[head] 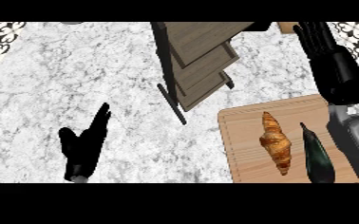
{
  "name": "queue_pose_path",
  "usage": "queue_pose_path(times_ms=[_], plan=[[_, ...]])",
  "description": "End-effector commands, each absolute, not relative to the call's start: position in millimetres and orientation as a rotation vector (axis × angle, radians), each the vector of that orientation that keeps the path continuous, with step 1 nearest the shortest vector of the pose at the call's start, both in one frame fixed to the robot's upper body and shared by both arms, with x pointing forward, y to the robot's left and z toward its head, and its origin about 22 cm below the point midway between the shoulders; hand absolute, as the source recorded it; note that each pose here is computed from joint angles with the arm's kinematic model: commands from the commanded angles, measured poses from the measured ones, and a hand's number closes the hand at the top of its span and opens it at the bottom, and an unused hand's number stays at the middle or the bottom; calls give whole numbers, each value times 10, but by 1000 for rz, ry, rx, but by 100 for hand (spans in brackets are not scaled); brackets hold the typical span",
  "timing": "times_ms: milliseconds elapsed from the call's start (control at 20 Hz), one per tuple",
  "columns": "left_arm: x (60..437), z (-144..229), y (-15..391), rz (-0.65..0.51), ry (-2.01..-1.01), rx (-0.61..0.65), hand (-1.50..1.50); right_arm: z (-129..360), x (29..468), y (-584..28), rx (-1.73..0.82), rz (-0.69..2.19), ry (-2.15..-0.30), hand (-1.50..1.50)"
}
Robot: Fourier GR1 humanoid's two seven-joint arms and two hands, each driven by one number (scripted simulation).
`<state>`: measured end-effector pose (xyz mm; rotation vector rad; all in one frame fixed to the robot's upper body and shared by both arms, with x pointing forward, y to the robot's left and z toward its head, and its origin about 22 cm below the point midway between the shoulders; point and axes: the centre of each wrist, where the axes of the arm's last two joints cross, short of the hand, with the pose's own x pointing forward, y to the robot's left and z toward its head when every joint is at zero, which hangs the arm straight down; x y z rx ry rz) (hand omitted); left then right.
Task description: Pick the croissant from the cutting board and place it in the tiered basket
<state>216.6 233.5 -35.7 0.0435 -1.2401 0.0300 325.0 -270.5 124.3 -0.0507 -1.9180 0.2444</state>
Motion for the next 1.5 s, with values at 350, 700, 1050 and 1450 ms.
queue_pose_path(times_ms=[350, 700, 1050, 1450], plan=[[2474, 161, 3046, -118, -1501, 441, 0, 181, 2484, -3783, -635, -191, -1357, 150], [2685, 340, 3114, -182, -1519, 498, 0, 247, 1820, -3372, -766, -471, -1335, -150], [2635, 334, 3108, -220, -1519, 453, 0, 800, 1492, -3574, -720, 64, -1079, -150], [2841, 350, 2888, -241, -1547, 443, 0, 1743, 1781, -3167, -711, 215, -908, -150]])
